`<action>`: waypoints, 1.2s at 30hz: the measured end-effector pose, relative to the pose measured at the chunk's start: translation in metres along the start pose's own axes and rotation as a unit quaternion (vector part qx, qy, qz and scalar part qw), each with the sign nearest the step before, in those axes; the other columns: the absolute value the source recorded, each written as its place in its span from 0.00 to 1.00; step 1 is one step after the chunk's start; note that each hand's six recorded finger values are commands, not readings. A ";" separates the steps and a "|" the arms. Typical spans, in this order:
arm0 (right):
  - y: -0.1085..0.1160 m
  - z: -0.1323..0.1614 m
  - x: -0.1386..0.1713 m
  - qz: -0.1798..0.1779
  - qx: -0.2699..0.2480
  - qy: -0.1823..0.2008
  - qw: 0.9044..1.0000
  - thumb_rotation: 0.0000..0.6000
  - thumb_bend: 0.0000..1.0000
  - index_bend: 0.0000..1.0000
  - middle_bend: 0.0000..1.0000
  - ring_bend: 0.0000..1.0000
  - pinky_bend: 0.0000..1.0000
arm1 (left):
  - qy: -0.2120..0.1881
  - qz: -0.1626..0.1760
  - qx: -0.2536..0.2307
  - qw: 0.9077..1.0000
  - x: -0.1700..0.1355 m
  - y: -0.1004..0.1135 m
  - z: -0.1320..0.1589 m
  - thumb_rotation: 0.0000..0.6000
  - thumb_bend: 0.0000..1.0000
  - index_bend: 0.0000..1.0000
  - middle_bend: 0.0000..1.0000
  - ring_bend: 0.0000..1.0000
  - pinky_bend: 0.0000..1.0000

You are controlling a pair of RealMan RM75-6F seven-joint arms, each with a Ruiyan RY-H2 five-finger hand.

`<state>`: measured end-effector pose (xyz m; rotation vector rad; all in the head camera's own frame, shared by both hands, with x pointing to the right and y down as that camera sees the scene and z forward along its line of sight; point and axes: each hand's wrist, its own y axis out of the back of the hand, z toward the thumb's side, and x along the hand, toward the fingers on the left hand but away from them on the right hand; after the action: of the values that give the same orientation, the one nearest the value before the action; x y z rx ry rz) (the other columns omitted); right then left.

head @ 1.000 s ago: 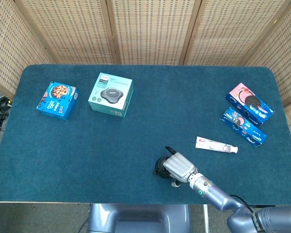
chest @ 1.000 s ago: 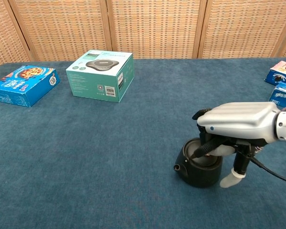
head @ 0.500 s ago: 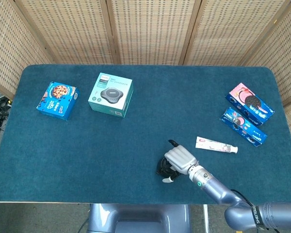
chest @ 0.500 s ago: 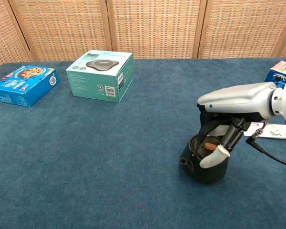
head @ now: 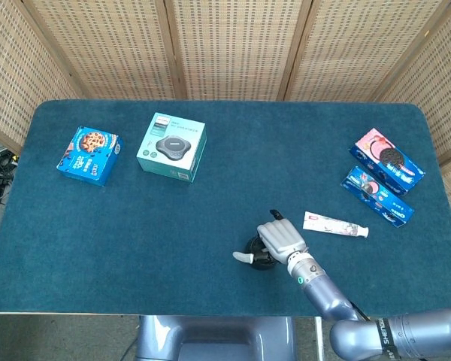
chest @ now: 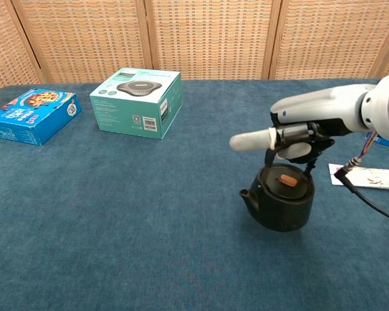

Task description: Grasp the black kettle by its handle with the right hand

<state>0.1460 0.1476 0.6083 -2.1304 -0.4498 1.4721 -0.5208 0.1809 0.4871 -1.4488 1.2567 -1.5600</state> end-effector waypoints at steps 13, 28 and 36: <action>0.009 0.012 -0.003 -0.026 -0.054 -0.004 0.998 0.58 0.27 1.00 1.00 1.00 0.01 | 0.001 0.000 -0.001 1.000 0.000 0.000 -0.001 1.00 0.00 0.00 0.00 0.00 0.00; 0.010 0.012 -0.002 -0.022 -0.042 -0.008 0.999 0.68 0.70 1.00 1.00 1.00 0.02 | 0.000 0.002 0.000 1.000 0.000 0.000 0.000 1.00 0.00 0.00 0.00 0.00 0.00; 0.011 0.010 -0.002 -0.022 -0.040 -0.011 0.999 0.80 0.78 1.00 1.00 1.00 0.15 | 0.000 0.003 -0.001 1.000 -0.001 0.001 0.000 1.00 0.00 0.00 0.00 0.00 0.00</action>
<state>0.1360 0.1403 0.6006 -2.1541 -0.5693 1.4769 -0.5212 0.1810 0.4856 -1.4440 1.2631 -1.5553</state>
